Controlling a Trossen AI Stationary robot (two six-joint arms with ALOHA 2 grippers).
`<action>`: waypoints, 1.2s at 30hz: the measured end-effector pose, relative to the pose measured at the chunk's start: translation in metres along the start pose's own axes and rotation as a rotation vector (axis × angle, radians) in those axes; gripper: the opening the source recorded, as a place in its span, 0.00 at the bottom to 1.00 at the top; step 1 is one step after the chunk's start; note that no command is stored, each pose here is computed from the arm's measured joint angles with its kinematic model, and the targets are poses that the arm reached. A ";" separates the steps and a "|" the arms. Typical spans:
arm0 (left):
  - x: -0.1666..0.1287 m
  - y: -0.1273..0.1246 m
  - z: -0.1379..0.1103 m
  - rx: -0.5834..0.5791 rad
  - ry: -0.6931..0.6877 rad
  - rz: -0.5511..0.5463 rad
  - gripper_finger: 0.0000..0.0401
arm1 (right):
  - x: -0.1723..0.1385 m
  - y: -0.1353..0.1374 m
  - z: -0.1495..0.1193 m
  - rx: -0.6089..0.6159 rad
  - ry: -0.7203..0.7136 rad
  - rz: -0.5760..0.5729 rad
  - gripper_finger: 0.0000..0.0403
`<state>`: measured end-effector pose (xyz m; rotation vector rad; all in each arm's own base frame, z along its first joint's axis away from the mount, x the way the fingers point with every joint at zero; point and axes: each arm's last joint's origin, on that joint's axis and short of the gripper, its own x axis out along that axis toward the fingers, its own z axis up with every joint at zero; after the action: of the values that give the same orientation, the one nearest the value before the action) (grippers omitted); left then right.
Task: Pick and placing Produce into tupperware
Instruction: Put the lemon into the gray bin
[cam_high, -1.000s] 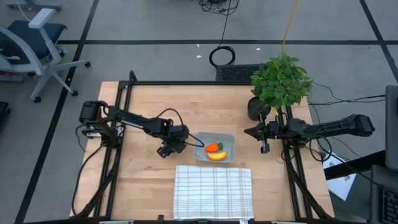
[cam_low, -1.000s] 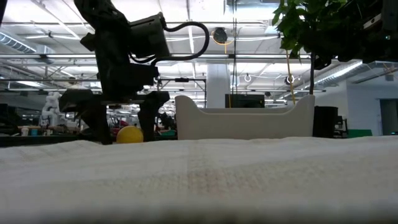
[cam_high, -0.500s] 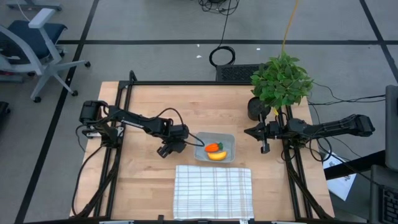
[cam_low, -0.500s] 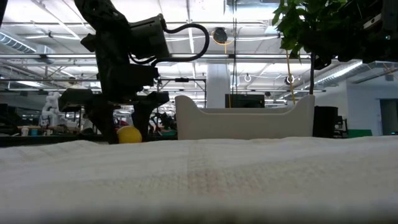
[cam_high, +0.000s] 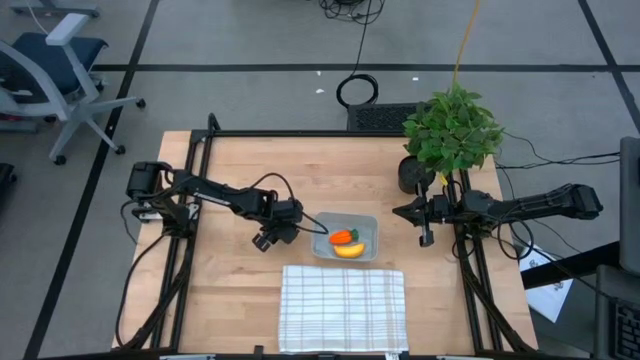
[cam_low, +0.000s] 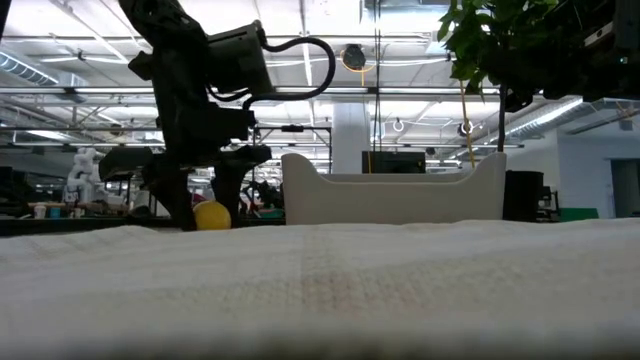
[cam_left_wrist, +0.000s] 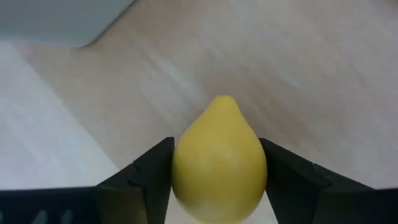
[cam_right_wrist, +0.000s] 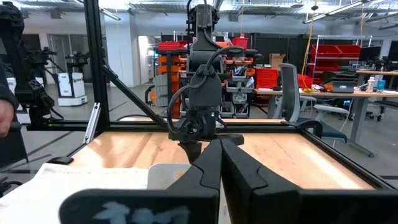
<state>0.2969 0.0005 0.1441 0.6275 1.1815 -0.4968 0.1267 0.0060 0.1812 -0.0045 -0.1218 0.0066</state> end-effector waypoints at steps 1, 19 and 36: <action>-0.001 0.000 0.000 0.001 0.004 0.009 0.53 | 0.000 0.000 0.000 0.000 0.000 0.000 0.00; -0.097 0.014 -0.007 -0.244 -0.062 0.216 0.54 | 0.001 0.000 0.001 0.003 -0.013 0.000 0.00; -0.140 0.001 -0.057 -0.516 -0.468 0.139 0.52 | 0.001 0.000 0.000 0.003 -0.001 0.002 0.00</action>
<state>0.2149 0.0447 0.2627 0.1305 0.7658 -0.1877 0.1281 0.0061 0.1810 -0.0019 -0.1230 0.0093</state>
